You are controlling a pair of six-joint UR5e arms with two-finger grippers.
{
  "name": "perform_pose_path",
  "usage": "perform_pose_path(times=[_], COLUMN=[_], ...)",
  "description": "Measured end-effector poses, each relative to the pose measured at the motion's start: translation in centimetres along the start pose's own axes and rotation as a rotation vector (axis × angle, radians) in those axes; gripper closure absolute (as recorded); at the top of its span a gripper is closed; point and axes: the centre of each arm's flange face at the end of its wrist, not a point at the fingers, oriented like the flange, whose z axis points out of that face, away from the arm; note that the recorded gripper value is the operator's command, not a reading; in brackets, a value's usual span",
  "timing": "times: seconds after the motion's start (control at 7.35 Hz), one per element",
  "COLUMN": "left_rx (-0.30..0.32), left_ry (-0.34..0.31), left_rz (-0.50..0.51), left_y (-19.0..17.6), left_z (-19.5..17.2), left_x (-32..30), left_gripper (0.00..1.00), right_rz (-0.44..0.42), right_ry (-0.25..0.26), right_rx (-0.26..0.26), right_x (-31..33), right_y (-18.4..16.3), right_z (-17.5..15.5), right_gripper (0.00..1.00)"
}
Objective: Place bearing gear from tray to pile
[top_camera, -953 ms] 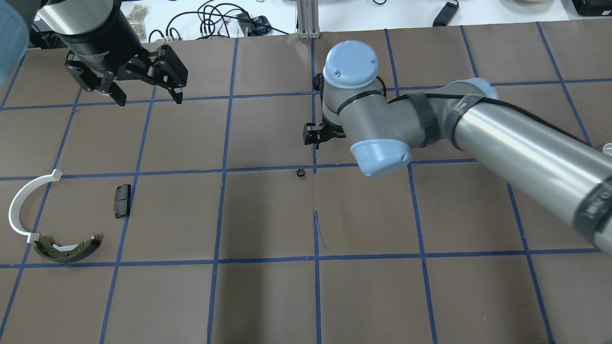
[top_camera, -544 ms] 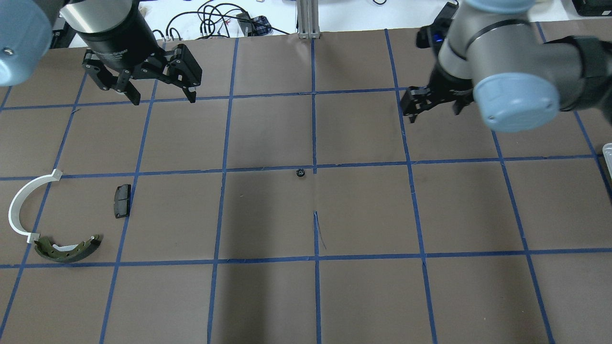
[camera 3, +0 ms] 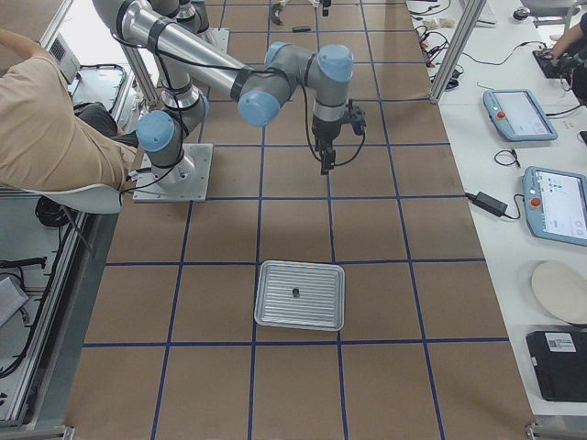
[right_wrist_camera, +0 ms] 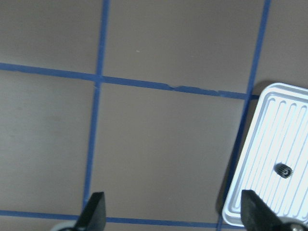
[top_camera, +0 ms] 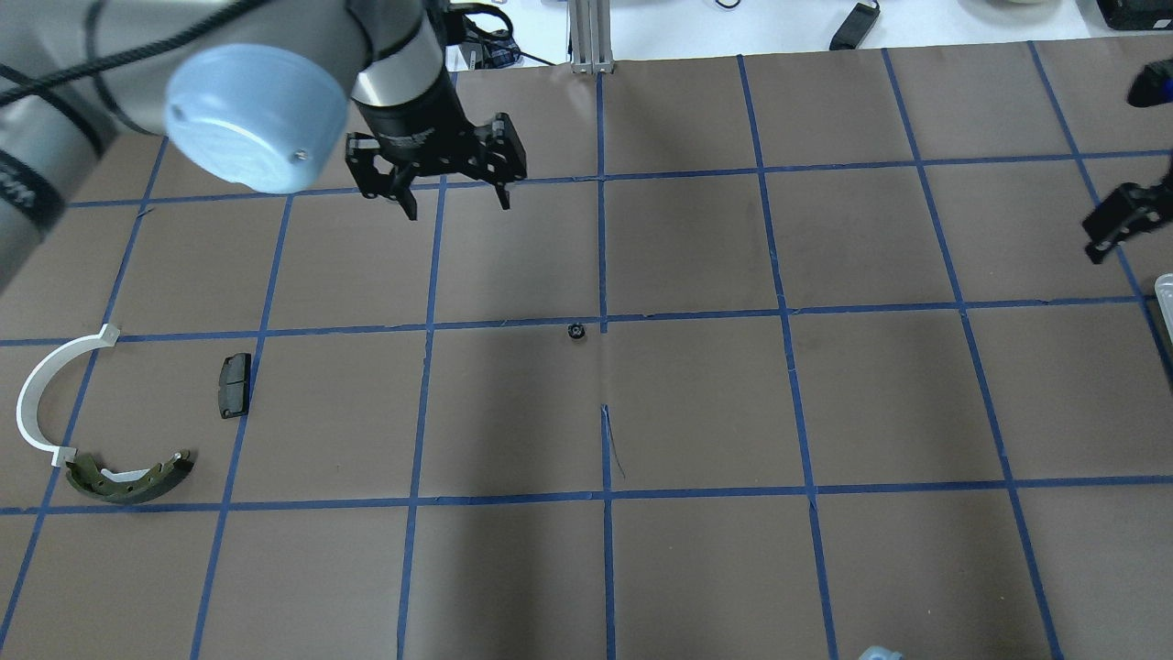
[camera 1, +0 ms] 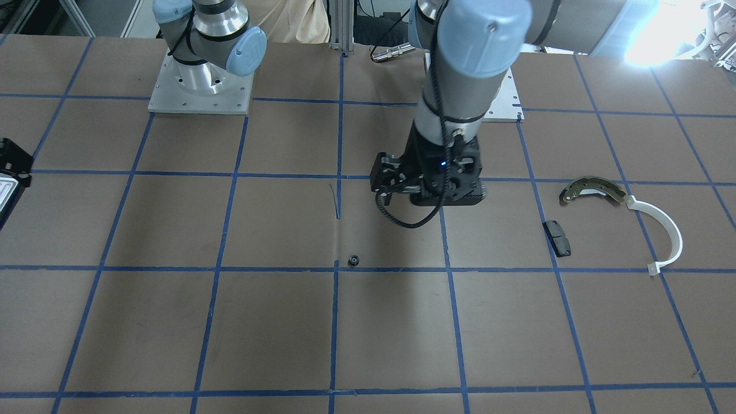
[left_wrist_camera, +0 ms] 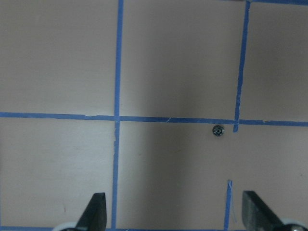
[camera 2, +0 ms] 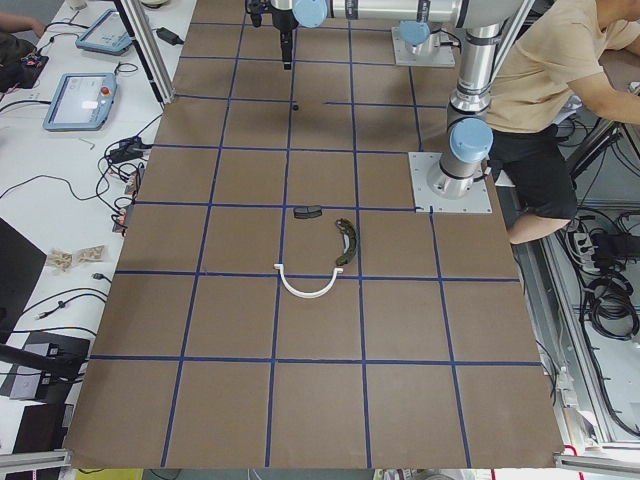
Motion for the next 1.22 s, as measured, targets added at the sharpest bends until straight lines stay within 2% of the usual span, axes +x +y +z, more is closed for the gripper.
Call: perform_pose_path(times=[0.27,0.41,0.54,0.82,1.09,1.22], left_rx=[-0.055,-0.068,-0.056,-0.019,-0.032,-0.037], left_ry=[-0.019,-0.029,-0.027,-0.013,-0.024,-0.028], left_rz=[-0.018,-0.011,-0.004,-0.004,-0.041,-0.045], left_y=[0.2,0.5,0.9,1.4,1.4,1.3], left_z=[7.1,10.9,14.3,19.3,22.3,23.0], left_x=[4.5,5.8,6.6,6.8,6.7,6.8], left_gripper=[0.0,0.0,0.0,0.0,0.06,0.19], right_rz=[-0.085,-0.145,-0.182,-0.221,-0.226,-0.222], right_ry=[0.0,-0.022,-0.046,-0.064,-0.073,-0.082], right_rx=[0.023,0.047,0.052,0.034,0.017,0.01], right_x=[12.2,16.5,18.6,20.1,20.8,20.8], right_y=[1.8,2.5,2.9,3.5,4.6,5.1], right_z=[8.0,12.0,15.1,18.1,19.3,19.8], right_gripper=[0.1,0.11,0.11,0.15,0.17,0.21])
